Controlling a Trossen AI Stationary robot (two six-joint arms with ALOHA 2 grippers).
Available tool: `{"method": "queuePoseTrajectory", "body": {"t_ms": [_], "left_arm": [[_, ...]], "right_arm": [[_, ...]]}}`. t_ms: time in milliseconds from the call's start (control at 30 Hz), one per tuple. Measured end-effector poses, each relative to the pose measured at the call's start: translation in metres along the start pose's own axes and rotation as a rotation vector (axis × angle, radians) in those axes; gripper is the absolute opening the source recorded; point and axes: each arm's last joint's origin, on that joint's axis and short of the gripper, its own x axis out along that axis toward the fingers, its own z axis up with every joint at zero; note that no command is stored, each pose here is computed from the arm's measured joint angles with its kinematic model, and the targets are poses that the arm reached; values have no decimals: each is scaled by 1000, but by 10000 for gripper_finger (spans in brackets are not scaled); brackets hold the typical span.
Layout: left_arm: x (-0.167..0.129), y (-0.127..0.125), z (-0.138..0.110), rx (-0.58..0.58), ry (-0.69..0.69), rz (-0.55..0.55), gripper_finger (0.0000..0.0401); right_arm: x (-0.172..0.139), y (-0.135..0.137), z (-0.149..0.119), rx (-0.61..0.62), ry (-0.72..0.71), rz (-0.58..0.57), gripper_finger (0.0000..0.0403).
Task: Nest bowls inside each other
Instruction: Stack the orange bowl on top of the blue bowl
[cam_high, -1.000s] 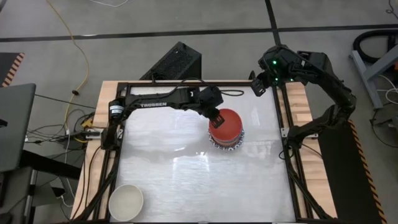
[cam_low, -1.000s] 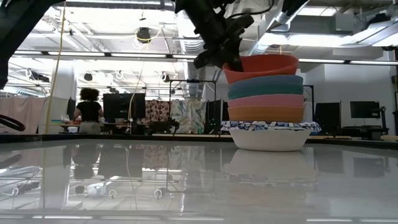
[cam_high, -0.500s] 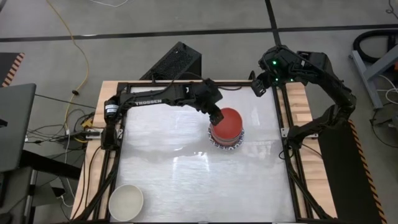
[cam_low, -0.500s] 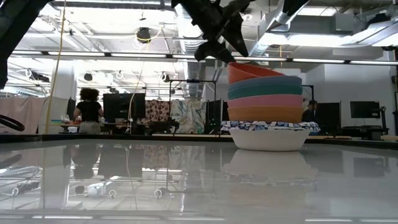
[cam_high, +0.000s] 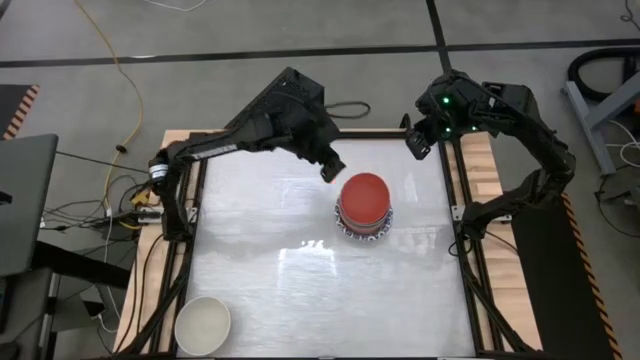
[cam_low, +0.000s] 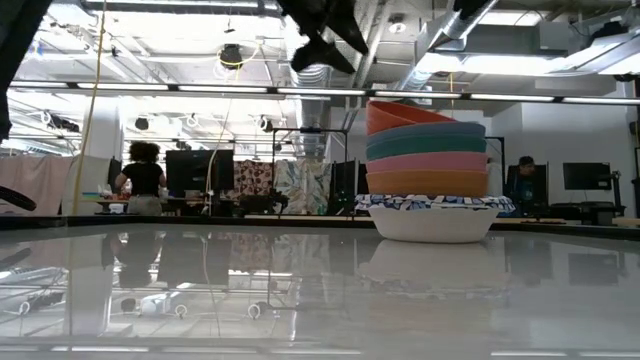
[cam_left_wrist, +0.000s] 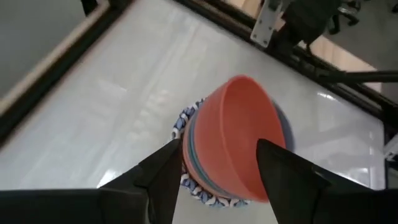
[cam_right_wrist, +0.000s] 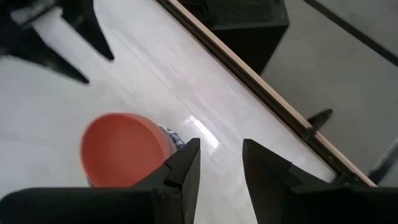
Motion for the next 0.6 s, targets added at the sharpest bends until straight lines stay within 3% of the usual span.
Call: {"method": "queuePoseTrajectory", "body": {"t_ms": [267, 433, 600], "left_arm": [[-97, -16, -3, 51, -25, -24, 194], [-172, -35, -14, 92, -131, -60, 194], [-236, -51, -30, 84, -294, -21, 194]], "right_arm": [[23, 24, 12, -63, -120, 110, 140], [63, 51, 13, -164, -209, 177, 140], [110, 78, -4, -216, -272, 201, 140]]}}
